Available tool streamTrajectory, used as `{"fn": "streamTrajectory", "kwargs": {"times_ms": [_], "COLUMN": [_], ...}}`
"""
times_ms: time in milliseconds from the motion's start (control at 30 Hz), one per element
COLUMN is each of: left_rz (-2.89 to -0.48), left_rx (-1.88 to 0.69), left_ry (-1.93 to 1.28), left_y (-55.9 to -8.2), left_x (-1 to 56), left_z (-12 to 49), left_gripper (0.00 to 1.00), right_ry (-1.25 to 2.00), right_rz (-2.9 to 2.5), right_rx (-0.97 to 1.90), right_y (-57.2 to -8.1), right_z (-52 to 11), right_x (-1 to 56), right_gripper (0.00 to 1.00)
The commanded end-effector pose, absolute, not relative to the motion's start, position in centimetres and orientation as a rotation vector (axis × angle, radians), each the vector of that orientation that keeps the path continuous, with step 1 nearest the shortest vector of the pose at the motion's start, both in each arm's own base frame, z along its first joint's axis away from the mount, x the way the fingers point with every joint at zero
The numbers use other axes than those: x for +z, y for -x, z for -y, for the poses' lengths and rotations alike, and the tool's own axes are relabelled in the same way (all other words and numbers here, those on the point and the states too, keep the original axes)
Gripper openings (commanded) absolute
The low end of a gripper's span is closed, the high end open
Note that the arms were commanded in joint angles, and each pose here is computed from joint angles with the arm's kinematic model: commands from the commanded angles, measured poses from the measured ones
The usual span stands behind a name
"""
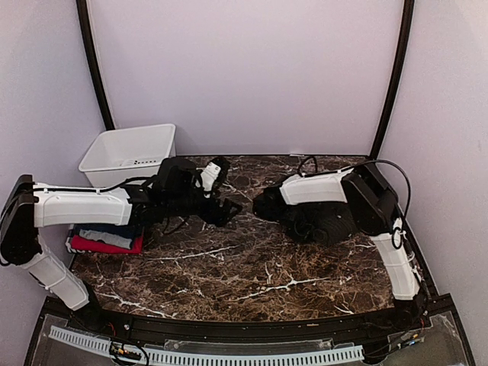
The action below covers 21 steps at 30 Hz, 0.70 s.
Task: Fold and stack the mixed laundry pile
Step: Turn over the square-folded shirt at the center of the board.
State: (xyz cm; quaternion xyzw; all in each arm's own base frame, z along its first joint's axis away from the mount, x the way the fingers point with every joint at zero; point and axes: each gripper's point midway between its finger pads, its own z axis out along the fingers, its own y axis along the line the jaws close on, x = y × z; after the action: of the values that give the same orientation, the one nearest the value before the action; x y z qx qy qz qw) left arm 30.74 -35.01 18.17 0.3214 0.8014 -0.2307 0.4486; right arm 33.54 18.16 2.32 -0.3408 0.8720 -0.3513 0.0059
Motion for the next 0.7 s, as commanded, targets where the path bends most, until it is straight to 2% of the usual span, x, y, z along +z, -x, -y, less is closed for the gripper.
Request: {"fn": "streamTrajectory", "kwargs": {"times_ms": [0, 167, 200, 300, 367, 500, 600, 667], "left_rz": [-2.060, -2.061, -2.049, -2.034, -2.026, -2.079, -2.112, -2.155], "left_rx": [-0.676, -0.675, -0.662, -0.677, -0.688, -0.664, -0.737, -0.806], "left_ry": [-0.545, -0.415, -0.378, -0.275, -0.226, -0.160, -0.204, -0.241], "left_y": [-31.4, -31.2, -31.3, -31.4, -31.7, -32.5, -32.6, -32.5], "left_x": [20.2, 22.1, 22.7, 24.1, 24.7, 23.7, 22.7, 21.5], "left_z": [30.5, 27.9, 27.1, 25.5, 24.7, 23.7, 25.3, 26.9], "left_gripper": [0.88, 0.88, 0.88, 0.90, 0.91, 0.94, 0.94, 0.94], "right_ry": [1.071, 1.127, 1.134, 1.127, 1.087, 1.066, 1.012, 0.888], "right_rz": [-2.825, -2.810, -2.803, -2.789, -2.759, -2.572, -2.438, -2.366], "right_rx": [-0.881, -0.717, -0.667, -0.455, -0.261, 0.241, 0.488, 0.617], "right_y": [-29.7, -27.5, -26.9, -25.8, -25.6, -25.5, -26.6, -28.5], "right_z": [-24.4, -29.8, -31.0, -34.5, -36.8, -41.5, -41.0, -38.0], "right_x": [1.7, 0.8, 1.1, 3.1, 6.0, 14.6, 19.9, 23.0], "right_gripper": [0.00, 0.00, 0.06, 0.44, 0.60, 0.79, 0.81, 0.80]}}
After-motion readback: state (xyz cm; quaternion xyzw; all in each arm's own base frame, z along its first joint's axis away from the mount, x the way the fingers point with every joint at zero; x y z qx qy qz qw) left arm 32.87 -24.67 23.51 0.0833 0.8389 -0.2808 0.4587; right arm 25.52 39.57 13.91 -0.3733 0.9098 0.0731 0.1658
